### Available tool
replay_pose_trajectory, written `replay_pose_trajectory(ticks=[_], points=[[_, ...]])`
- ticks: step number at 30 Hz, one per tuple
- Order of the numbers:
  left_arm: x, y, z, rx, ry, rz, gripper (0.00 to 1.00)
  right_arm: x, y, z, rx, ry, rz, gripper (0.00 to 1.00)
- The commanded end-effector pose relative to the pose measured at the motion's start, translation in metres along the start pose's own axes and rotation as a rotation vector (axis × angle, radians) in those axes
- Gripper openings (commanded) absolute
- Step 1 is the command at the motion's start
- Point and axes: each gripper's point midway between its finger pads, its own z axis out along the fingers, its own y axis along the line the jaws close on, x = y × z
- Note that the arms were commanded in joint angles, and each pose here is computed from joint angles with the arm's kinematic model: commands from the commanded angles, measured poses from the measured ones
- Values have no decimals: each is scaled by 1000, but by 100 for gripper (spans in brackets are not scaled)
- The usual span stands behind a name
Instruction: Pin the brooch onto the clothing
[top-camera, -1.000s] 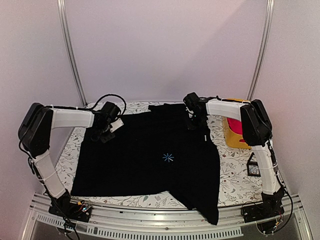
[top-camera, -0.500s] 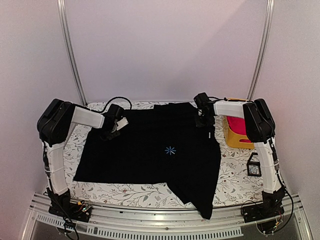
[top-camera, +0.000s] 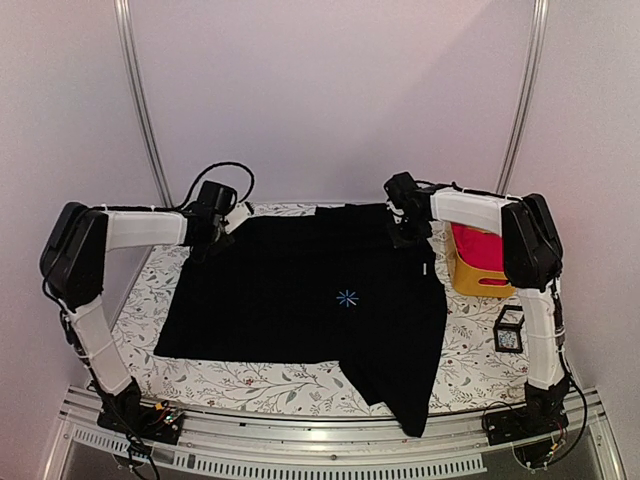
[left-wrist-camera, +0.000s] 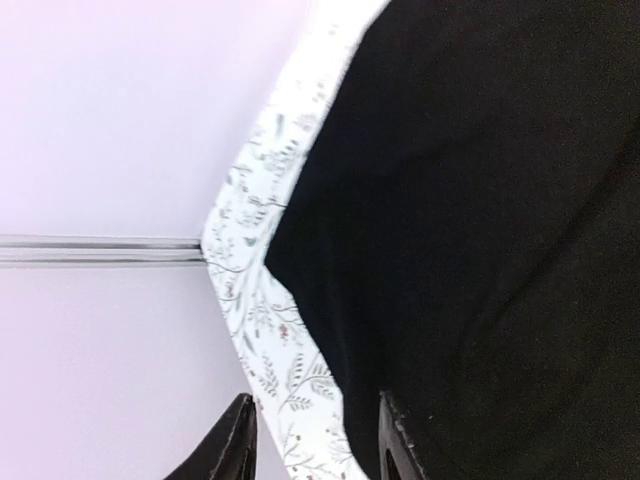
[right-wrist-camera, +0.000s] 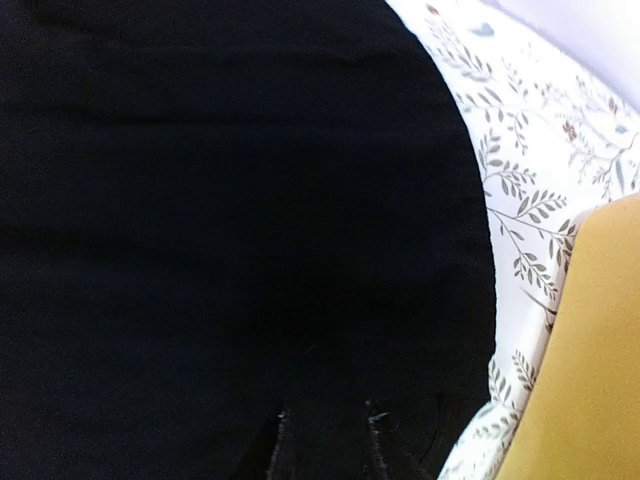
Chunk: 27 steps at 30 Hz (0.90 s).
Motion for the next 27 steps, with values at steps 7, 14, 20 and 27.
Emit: replay_pose_trajectory(ticks=[7, 14, 20, 27], points=[[-12, 48, -118, 6, -214, -254, 88, 125, 168, -223, -512, -20, -394, 35], [-3, 52, -150, 28, -307, -317, 92, 251, 220, -271, -643, 148, -459, 34], [3, 36, -153, 72, -351, -330, 92, 317, 230, -255, -555, 304, -478, 40], [3, 29, -149, 93, -344, -314, 92, 343, 222, -228, -443, 384, -478, 36]])
